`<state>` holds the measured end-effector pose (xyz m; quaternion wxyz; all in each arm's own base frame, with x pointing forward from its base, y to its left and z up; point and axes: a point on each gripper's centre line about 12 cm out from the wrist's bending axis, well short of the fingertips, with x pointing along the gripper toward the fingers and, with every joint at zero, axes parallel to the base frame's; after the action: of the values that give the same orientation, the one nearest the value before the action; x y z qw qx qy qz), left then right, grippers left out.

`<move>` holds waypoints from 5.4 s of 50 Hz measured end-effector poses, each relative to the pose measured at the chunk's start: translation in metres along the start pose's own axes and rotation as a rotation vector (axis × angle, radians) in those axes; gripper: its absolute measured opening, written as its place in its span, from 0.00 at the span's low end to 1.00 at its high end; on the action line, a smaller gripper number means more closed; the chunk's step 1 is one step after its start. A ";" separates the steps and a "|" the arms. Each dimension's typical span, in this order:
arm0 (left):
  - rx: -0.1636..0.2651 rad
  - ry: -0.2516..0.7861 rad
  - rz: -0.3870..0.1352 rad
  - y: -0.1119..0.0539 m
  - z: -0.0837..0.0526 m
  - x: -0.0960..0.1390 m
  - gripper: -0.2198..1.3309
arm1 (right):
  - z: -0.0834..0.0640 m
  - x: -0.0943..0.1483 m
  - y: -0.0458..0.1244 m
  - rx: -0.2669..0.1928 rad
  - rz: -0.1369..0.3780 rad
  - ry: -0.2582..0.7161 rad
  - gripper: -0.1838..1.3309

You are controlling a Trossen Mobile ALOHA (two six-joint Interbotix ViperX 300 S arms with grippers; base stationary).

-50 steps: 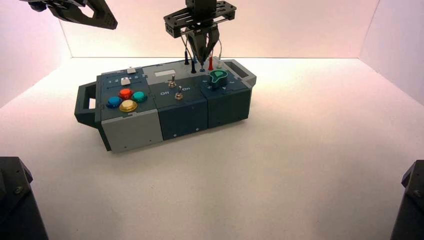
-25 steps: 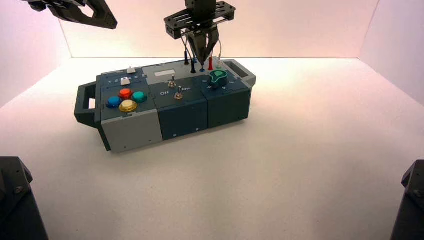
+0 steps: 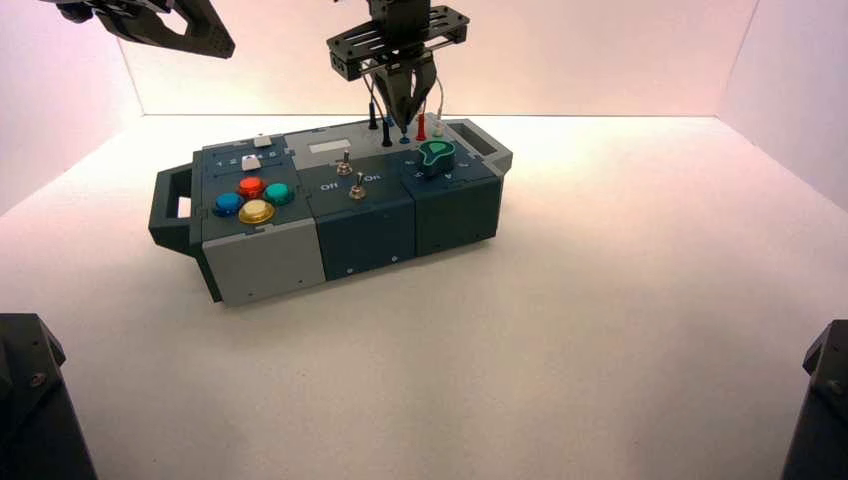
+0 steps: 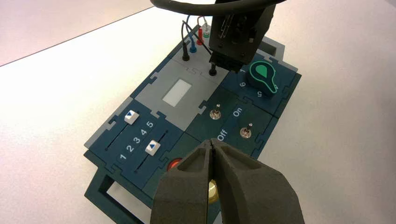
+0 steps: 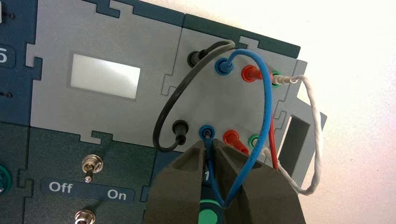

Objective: Insert the blue wire.

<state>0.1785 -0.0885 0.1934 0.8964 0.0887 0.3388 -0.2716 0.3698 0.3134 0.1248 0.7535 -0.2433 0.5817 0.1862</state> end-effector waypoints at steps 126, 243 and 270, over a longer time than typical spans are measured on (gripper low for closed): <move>0.000 -0.004 0.002 0.000 0.000 0.000 0.04 | -0.008 0.026 -0.007 0.002 -0.003 -0.011 0.13; 0.003 -0.024 0.007 0.000 0.003 -0.003 0.04 | -0.023 -0.034 -0.014 0.143 0.104 0.009 0.52; 0.005 -0.031 0.008 0.000 0.003 -0.004 0.04 | -0.032 -0.016 -0.009 0.167 0.137 -0.051 0.52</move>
<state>0.1778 -0.0880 0.1987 0.9024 0.0882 0.3237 -0.2702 0.3456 0.2875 0.1349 0.7711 -0.1345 0.5912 0.1942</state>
